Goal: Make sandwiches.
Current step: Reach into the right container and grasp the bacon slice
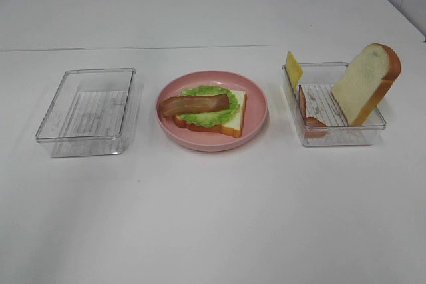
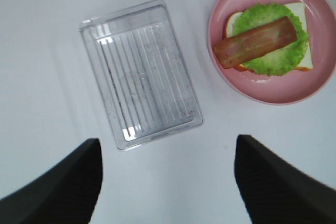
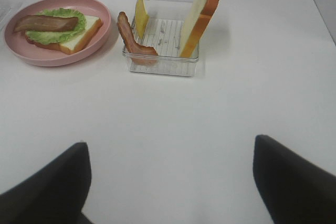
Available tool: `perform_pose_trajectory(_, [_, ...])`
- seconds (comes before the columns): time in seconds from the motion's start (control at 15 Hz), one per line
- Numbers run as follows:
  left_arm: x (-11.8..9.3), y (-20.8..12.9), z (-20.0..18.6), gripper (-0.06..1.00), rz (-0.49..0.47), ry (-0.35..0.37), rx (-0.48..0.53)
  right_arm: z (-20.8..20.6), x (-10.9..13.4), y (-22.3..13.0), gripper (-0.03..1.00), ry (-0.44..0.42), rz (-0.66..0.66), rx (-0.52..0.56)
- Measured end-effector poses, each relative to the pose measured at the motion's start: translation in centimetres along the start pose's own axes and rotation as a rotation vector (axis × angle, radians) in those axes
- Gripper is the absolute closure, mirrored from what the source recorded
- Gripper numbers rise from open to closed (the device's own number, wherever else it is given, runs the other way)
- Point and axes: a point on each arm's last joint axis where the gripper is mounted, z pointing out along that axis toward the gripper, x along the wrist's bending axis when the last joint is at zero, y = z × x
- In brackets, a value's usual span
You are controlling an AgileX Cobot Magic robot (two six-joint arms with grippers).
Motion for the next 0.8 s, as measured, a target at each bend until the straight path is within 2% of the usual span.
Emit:
perform_pose_trajectory(0.2, [0.4,-2.5,-5.5,0.27,0.0,0.012,-0.106,0.0,0.0,0.0,0.17,0.0,0.0,0.0])
perform_pose_trajectory(0.47, [1.3,-10.1,-9.8,0.27,0.005,0.023,-0.143,0.0,0.0,0.0,0.17,0.0,0.0,0.0])
perform_pose_trajectory(0.73, [2.3,-16.3,-12.2,0.27,0.015,0.058,-0.209,0.0,0.0,0.0,0.17,0.0,0.0,0.0])
perform_pose_trajectory(0.8, [2.8,-20.1,-12.9,0.27,0.014,0.056,-0.251,0.0,0.0,0.0,0.17,0.0,0.0,0.0])
